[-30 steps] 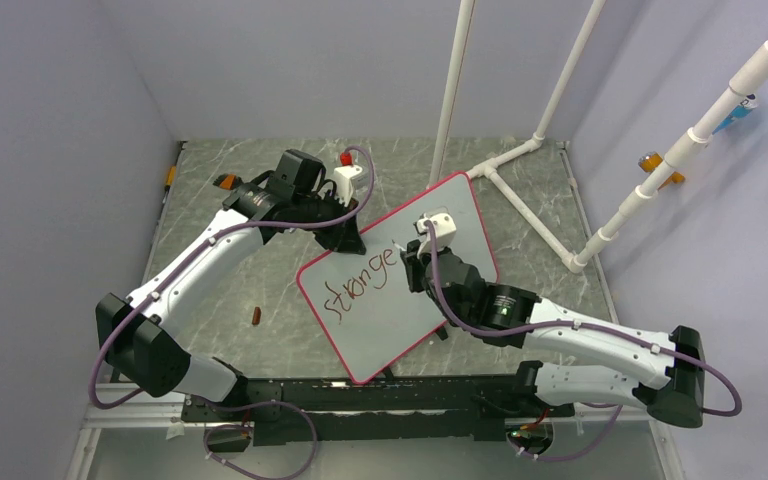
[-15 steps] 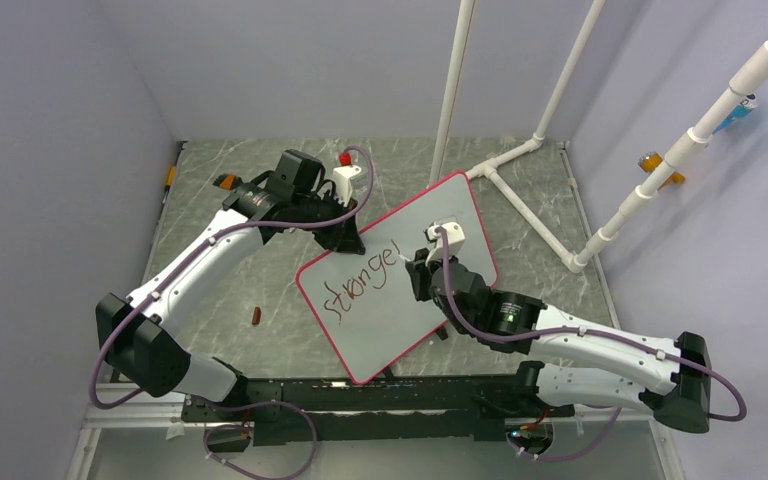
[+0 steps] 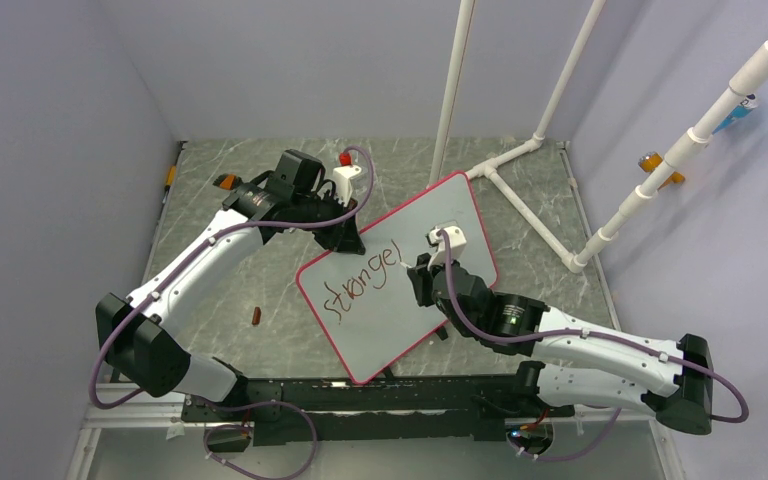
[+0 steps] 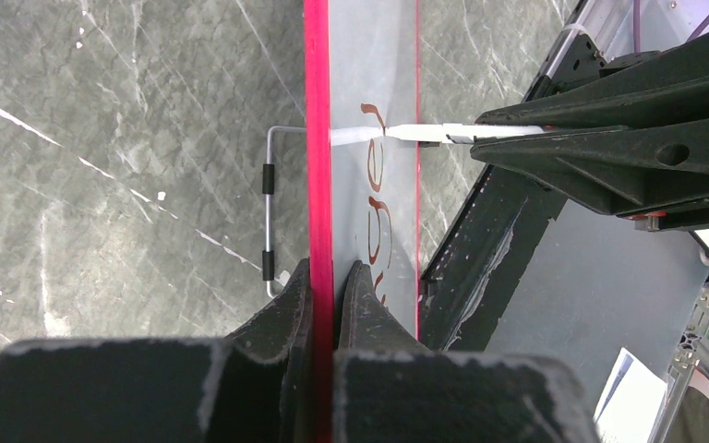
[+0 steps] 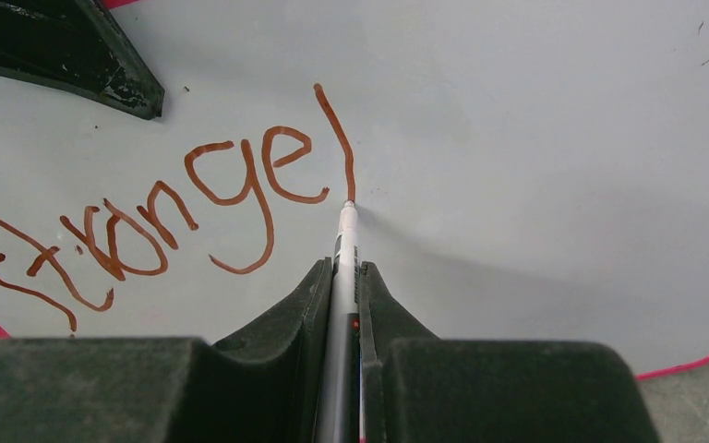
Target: Write a sentence on the whiteboard
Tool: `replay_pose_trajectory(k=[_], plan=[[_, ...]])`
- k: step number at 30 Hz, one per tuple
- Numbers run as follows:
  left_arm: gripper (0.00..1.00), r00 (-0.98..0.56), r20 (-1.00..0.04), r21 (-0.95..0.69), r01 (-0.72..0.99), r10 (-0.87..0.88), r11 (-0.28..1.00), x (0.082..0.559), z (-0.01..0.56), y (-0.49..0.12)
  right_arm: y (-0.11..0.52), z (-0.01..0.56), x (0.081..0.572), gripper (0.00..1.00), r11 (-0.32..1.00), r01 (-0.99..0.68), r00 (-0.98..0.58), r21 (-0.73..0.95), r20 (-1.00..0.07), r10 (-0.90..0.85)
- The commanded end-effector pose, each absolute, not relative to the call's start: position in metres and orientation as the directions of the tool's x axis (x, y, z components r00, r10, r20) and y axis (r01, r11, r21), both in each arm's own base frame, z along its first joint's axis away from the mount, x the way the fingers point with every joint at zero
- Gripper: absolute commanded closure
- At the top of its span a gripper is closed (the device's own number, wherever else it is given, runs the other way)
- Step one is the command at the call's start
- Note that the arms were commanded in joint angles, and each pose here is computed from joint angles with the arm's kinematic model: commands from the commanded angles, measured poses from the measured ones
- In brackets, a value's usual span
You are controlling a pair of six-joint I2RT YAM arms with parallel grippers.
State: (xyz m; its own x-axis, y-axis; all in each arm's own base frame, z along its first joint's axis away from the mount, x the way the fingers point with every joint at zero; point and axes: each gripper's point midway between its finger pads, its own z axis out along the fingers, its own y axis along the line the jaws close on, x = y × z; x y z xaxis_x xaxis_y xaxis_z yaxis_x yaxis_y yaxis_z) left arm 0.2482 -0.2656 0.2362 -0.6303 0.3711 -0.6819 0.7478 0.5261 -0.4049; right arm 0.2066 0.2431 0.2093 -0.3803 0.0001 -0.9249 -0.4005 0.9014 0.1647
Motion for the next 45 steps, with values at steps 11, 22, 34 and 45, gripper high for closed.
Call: replay_pose_trajectory(k=[11, 22, 34, 45], plan=[[1.0, -0.419, -0.796, -0.111, 0.81, 0.437, 0.576, 0.292, 0.246, -0.248, 0.252, 0.23, 0.221, 1.0, 0.914, -0.399, -0.324, 0.068, -0.943, -0.072], [1.0, -0.418, -0.797, -0.114, 0.813, 0.436, 0.571, 0.291, 0.246, -0.249, 0.261, 0.248, 0.232, 1.0, 0.909, -0.412, -0.288, 0.06, -0.955, -0.068], [1.0, -0.416, -0.799, -0.114, 0.814, 0.435, 0.57, 0.291, 0.247, -0.249, 0.264, 0.262, 0.24, 1.0, 0.911, -0.409, -0.26, 0.054, -0.964, -0.059], [1.0, -0.417, -0.799, -0.114, 0.813, 0.434, 0.571, 0.291, 0.247, -0.249, 0.253, 0.274, 0.25, 1.0, 0.93, -0.366, -0.245, 0.033, -0.968, -0.062]])
